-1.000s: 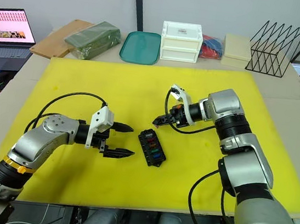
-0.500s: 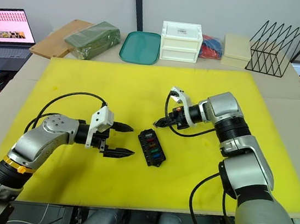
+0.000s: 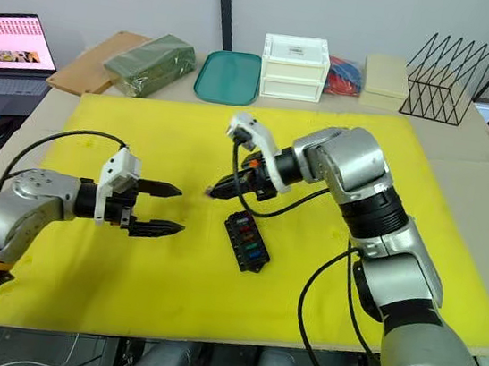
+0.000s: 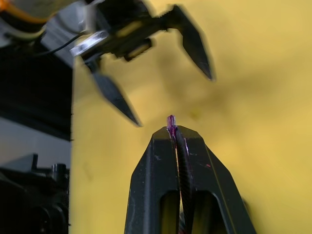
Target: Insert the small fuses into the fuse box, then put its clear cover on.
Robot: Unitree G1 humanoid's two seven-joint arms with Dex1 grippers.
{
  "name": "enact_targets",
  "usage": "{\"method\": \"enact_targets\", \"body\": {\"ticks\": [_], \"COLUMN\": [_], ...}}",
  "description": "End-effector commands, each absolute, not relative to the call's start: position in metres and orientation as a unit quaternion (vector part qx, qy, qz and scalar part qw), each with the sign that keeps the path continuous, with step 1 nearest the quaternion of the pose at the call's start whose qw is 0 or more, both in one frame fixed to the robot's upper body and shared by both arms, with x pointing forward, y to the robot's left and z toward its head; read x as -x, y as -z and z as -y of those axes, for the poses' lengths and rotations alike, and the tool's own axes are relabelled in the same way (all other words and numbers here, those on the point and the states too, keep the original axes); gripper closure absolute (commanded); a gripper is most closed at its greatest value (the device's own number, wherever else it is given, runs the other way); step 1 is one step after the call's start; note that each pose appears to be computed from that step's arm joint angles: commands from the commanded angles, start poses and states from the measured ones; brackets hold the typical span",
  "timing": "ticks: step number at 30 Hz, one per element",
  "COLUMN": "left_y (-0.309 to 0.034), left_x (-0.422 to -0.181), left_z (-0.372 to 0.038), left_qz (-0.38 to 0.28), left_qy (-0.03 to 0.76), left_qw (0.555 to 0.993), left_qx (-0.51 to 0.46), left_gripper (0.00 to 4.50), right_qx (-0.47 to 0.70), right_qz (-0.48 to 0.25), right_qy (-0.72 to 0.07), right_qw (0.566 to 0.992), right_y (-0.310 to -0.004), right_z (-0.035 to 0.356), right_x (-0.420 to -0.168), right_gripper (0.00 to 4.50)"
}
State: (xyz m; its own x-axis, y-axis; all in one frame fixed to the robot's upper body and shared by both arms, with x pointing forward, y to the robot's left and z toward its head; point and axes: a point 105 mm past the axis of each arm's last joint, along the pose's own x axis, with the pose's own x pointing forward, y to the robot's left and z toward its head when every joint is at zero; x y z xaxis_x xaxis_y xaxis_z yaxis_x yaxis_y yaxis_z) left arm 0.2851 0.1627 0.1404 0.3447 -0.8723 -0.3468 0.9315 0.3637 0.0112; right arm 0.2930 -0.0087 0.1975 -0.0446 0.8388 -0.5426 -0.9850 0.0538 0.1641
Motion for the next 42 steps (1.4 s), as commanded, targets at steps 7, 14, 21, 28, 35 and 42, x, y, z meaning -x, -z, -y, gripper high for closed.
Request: {"method": "enact_targets", "body": {"ticks": [7, 14, 21, 28, 35, 42], "left_y": [-0.160, -0.160, -0.158, -0.157, -0.157, -0.159], "left_x": [-0.289, -0.287, -0.281, -0.278, -0.280, -0.280], "left_z": [-0.185, -0.186, -0.183, -0.180, -0.181, -0.179], "left_qz": [-0.130, -0.136, -0.145, -0.149, -0.148, -0.146], "left_qy": [0.520, 0.517, 0.527, 0.528, 0.526, 0.532], "left_qw": [0.835, 0.836, 0.828, 0.826, 0.827, 0.824], "left_qx": [-0.123, -0.124, -0.124, -0.126, -0.129, -0.131], "left_gripper": [0.00, 0.00, 0.00, 0.00, 0.00, 0.00], "right_qx": [0.410, 0.435, 0.441, 0.458, 0.441, 0.387], "right_qz": [-0.113, -0.100, -0.103, -0.101, -0.111, -0.111], "right_qy": [-0.639, -0.642, -0.640, -0.645, -0.686, -0.698], "right_qw": [0.641, 0.624, 0.620, 0.603, 0.568, 0.592], "right_y": [-0.163, -0.153, -0.141, -0.134, -0.147, -0.187], "right_z": [-0.016, -0.017, -0.020, -0.018, -0.005, 0.015], "right_x": [-0.283, -0.272, -0.265, -0.260, -0.247, -0.257], "right_gripper": [4.47, 4.47, 4.47, 4.25, 2.07, 1.12]}}
